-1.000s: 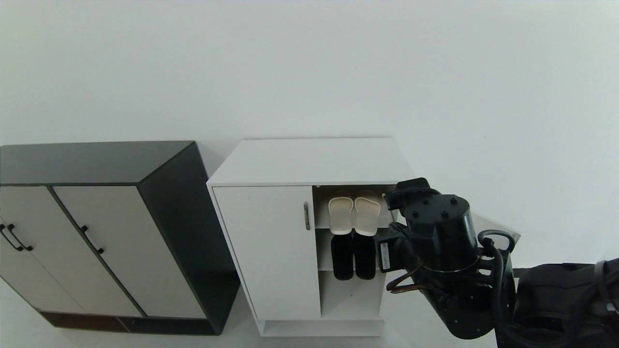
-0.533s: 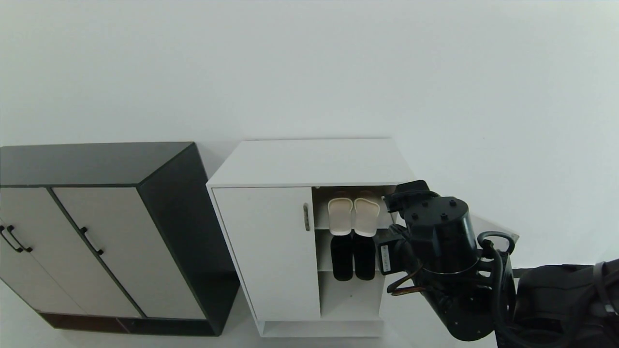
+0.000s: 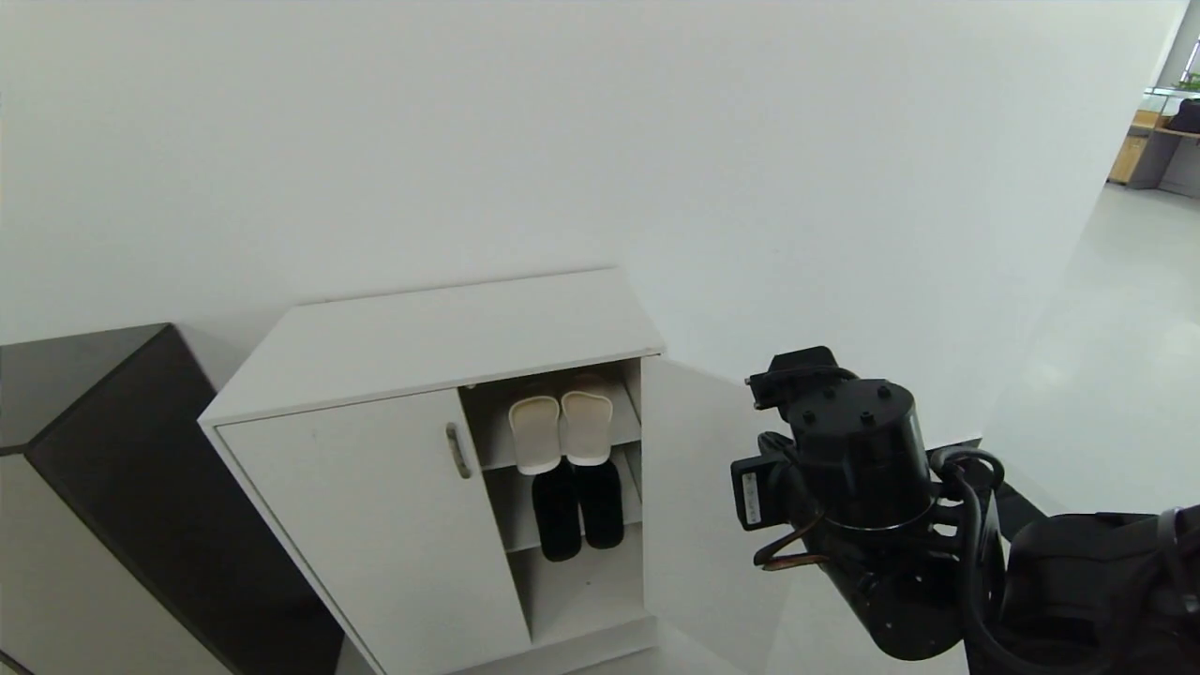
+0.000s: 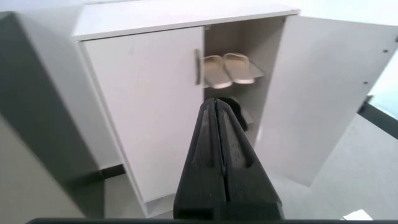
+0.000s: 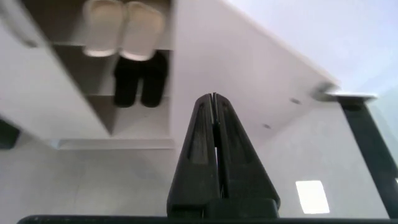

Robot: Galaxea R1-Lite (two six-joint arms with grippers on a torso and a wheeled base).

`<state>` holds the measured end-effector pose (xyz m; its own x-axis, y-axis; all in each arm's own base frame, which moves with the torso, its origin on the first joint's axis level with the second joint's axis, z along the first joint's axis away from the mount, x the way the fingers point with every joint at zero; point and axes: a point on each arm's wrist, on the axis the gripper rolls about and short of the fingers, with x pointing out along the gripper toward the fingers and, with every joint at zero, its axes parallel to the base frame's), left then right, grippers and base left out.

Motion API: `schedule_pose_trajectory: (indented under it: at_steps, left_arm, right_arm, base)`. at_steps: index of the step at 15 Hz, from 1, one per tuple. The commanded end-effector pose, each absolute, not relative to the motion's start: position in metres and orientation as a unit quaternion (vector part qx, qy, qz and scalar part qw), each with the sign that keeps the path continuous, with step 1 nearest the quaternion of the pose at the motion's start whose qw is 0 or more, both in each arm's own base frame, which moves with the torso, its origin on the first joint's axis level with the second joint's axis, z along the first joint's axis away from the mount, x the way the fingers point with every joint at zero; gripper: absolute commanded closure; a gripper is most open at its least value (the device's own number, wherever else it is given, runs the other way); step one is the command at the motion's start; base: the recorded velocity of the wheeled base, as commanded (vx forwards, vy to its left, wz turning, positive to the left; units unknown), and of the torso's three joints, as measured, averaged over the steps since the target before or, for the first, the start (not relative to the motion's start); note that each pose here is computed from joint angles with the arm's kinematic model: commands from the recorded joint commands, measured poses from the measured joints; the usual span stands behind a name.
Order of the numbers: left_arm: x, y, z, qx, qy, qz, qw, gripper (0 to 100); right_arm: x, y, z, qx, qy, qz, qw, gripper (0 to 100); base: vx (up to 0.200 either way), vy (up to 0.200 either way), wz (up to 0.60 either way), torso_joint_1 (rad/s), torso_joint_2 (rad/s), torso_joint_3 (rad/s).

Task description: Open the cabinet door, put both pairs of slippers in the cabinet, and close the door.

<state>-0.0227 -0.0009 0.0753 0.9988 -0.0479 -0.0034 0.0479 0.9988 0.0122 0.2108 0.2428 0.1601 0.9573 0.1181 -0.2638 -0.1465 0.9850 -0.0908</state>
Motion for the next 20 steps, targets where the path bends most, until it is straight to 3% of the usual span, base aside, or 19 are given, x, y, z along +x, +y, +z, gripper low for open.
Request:
schedule_pose_trajectory:
  at_steps: [1,9,14,17,20]
  left_arm:
    - [-0.023,-0.001,0.076,0.006,0.001,-0.024,1.000,100]
    - [-0.023,-0.001,0.075,0.006,0.002,-0.024,1.000,100]
    - [-0.023,-0.001,0.076,0.006,0.001,-0.024,1.000,100]
    - [-0.023,-0.001,0.076,0.006,0.001,-0.024,1.000,100]
    - [-0.023,-0.001,0.076,0.006,0.001,-0.024,1.000,100]
  right_arm:
    - [0.212,0.242,0.160,-0.054,0.130,0.064,0.988,100]
    - [0.250,0.218,0.185,-0.020,0.115,0.027,0.993,100]
    - [0.250,0.219,0.181,-0.022,0.123,0.036,0.992,100]
    - [0.256,0.215,0.185,-0.017,0.119,0.031,0.992,100]
    - [0.292,0.203,0.189,0.003,0.114,0.020,0.993,100]
  base:
    - [0.000,0.000,0.00,0.000,0.00,0.000]
    - [0.000,0.000,0.00,0.000,0.00,0.000]
    - [-0.200,0.000,0.00,0.007,0.01,0.002]
    - [0.000,0.000,0.00,0.000,0.00,0.000]
    - [0.000,0.000,0.00,0.000,0.00,0.000]
